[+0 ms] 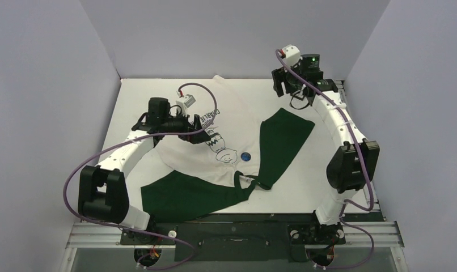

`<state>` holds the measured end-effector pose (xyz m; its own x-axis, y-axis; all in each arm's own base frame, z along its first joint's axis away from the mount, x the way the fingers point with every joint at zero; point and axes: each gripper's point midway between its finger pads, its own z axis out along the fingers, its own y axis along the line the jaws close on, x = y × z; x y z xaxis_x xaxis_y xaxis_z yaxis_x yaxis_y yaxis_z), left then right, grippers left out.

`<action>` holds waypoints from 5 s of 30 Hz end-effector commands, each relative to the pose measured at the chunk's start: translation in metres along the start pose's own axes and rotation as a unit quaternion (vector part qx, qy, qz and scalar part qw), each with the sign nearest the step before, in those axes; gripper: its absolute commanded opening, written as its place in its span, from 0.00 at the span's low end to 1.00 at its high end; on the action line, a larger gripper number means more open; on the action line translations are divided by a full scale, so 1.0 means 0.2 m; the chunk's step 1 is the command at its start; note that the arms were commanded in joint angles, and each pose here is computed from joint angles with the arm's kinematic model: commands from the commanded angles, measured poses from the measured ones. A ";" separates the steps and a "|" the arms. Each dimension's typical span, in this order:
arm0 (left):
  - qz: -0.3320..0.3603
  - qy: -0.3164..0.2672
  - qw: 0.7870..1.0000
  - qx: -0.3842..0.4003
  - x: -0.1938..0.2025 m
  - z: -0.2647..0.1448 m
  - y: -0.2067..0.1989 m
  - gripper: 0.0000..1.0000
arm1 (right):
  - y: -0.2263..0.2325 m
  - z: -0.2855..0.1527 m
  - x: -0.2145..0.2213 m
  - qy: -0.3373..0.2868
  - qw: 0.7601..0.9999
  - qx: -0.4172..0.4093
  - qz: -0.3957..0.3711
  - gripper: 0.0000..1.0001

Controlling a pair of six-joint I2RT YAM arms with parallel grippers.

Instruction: Remove the brooch from the garment

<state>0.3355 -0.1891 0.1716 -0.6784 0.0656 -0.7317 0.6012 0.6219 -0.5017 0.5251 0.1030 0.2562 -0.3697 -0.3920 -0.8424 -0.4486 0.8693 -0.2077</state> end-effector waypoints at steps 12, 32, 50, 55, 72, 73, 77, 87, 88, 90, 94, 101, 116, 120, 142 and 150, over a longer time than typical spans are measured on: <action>-0.086 -0.032 0.976 0.198 0.01 0.42 -0.41 0.64 | 0.97 -0.19 0.65 0.129 0.930 -0.252 0.234 0.37; -0.218 0.012 0.961 0.168 0.29 0.93 -0.27 0.38 | 1.05 0.03 0.98 0.179 0.905 -0.224 0.316 0.18; -0.218 0.059 0.969 0.101 0.47 0.92 -0.22 0.42 | 1.19 0.01 1.09 0.215 0.893 -0.250 0.305 0.14; -0.219 0.067 0.966 0.123 0.48 0.93 -0.28 0.41 | 1.23 -0.01 1.13 0.231 0.891 -0.256 0.296 0.14; -0.241 0.044 0.955 0.165 0.42 0.89 -0.37 0.11 | 1.18 -0.08 1.03 0.190 0.914 -0.257 0.252 0.20; -0.247 0.044 0.954 0.164 0.42 0.89 -0.37 0.09 | 1.16 -0.09 1.00 0.176 0.922 -0.251 0.236 0.21; -0.262 0.043 0.949 0.168 0.42 0.89 -0.36 0.02 | 1.09 -0.15 0.99 0.150 0.943 -0.228 0.191 0.32; -0.290 0.040 0.937 0.191 0.38 0.90 -0.38 0.00 | 1.09 -0.22 0.96 0.125 0.961 -0.220 0.111 0.51; -0.292 0.041 0.936 0.193 0.38 0.90 -0.38 0.00 | 1.10 -0.22 0.96 0.129 0.961 -0.220 0.106 0.52; -0.293 0.042 0.935 0.193 0.38 0.90 -0.38 0.01 | 1.14 -0.21 0.95 0.134 0.960 -0.226 0.097 0.52; -0.299 0.045 0.933 0.193 0.39 0.91 -0.37 0.01 | 1.21 -0.18 0.94 0.140 0.960 -0.230 0.081 0.53; -0.313 0.046 0.926 0.205 0.38 0.93 -0.37 0.18 | 1.21 -0.13 0.95 0.152 0.962 -0.219 0.052 0.54; -0.318 0.027 0.920 0.229 0.31 0.93 -0.40 0.34 | 1.22 -0.08 0.97 0.164 0.964 -0.207 0.043 0.45; -0.318 0.025 0.919 0.231 0.31 0.93 -0.40 0.34 | 1.23 -0.08 0.96 0.167 0.962 -0.212 0.045 0.49; -0.327 0.019 0.912 0.249 0.29 0.94 -0.44 0.34 | 1.23 -0.08 0.96 0.166 0.962 -0.209 0.060 0.26; -0.329 0.008 0.915 0.235 0.28 0.92 -0.39 0.35 | 1.14 -0.10 0.97 0.161 0.965 -0.195 0.076 0.15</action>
<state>0.3293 -0.3764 0.0639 -0.9704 -0.2108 -0.1174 0.0792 0.1813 -0.9802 0.3114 0.2295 0.0367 -0.6916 -0.4473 -0.5672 -0.6435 0.7381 0.2026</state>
